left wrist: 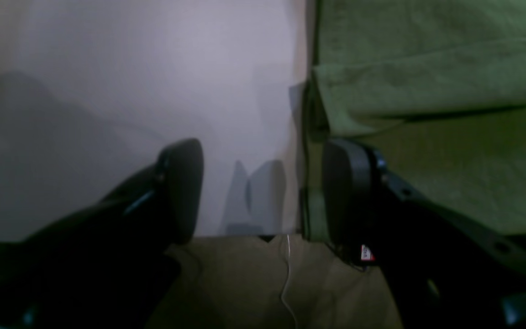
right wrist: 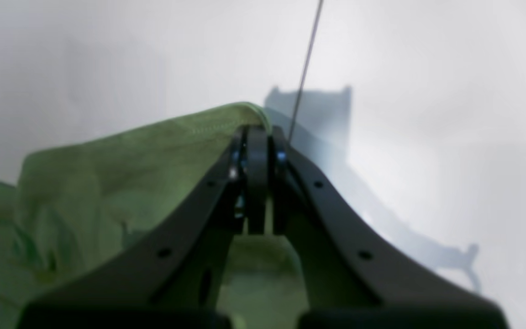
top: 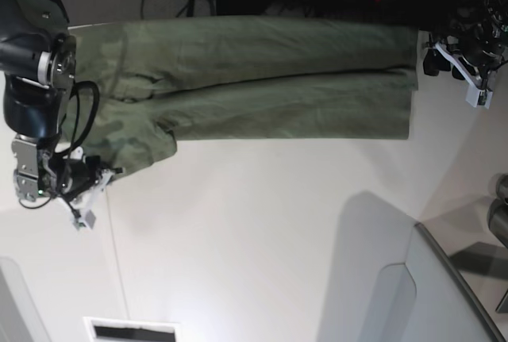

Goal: Layout the t-shirt on the table in an organized manner, then fold the t-shirt properly
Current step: 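Grasp the strip's end with the right gripper and fold it inward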

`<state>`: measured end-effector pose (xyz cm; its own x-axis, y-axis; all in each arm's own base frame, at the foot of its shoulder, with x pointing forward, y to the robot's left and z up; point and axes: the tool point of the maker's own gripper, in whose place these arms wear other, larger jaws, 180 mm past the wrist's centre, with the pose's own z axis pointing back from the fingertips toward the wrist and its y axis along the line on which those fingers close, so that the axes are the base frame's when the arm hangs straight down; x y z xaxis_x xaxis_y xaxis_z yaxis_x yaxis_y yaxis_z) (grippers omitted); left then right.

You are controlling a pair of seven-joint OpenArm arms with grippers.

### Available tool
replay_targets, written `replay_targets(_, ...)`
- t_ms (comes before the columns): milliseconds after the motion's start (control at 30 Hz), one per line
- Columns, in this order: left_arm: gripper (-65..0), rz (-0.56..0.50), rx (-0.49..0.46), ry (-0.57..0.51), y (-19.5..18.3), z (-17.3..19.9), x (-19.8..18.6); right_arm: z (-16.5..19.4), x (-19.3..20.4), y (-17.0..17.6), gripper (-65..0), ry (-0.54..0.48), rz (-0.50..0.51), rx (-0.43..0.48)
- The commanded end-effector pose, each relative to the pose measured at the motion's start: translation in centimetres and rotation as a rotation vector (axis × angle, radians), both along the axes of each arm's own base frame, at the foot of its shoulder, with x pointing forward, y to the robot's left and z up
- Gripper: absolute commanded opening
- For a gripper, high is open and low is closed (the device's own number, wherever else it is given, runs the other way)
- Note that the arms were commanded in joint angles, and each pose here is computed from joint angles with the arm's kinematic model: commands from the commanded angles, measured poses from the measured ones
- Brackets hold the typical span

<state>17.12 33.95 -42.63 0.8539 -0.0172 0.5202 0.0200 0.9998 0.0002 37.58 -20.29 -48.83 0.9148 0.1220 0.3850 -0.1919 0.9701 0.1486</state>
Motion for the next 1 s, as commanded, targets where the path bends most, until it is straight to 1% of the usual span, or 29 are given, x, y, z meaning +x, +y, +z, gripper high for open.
replay_targets(0, -29.1, -0.006, 0.022, -0.046, 0.7, 1.3, 1.1, 2.5, 2.3, -1.3, -65.0, -0.073, -0.006, -0.028)
replay_targets(33, -30.9, -0.006, 0.022, -0.057, 0.7, 1.5, 1.6, 2.7, 1.9, -1.5, -65.0, -0.063, -0.001, -0.044)
replay_targets(100, -36.0, -0.003, 0.022, -0.069, 0.7, 1.7, 2.1, 4.0, 1.8, -1.6, -65.0, -0.087, 0.018, -0.089)
replay_targets(200, -43.4, -0.003, 0.022, -0.083, 0.7, 2.0, 2.6, 5.3, 0.1, -1.9, -65.0, -0.093, 0.036, -0.163)
replay_targets(300, -47.7, -0.005, 0.019, -0.088, 0.6, 2.0, 2.9, 6.1, -2.1, -1.2, -65.0, -0.103, 0.051, -0.205)
replay_targets(400, -48.1, -0.004, 0.016, -0.093, 0.6, 2.1, 3.0, 6.7, -4.1, -0.7, -65.0, -0.113, 0.059, -0.233)
replay_targets(467, -48.1, -0.006, 0.017, -0.104, 0.6, 2.3, 3.5, 6.6, -5.6, -0.2, -65.0, -0.099, 0.062, -0.243)
replay_targets(567, -48.1, 0.006, 0.002, -0.094, 0.6, 1.8, 3.4, 7.1, -7.3, 0.0, -65.0, -0.101, 0.065, -0.261)
replay_targets(667, -48.1, 0.015, -0.008, -0.089, 0.7, 1.5, 3.3, 8.0, -8.7, -0.4, -65.0, -0.108, 0.062, -0.295)
replay_targets(800, -48.1, 0.026, -0.021, -0.073, 0.8, 0.8, 3.2, 8.6, -11.1, -0.9, -65.0, -0.077, 0.062, -0.338)
replay_targets(967, -48.1, 0.025, -0.019, -0.076, 0.8, 0.9, 3.3, 8.5, -13.7, -0.7, -65.0, -0.052, 0.067, -0.350)
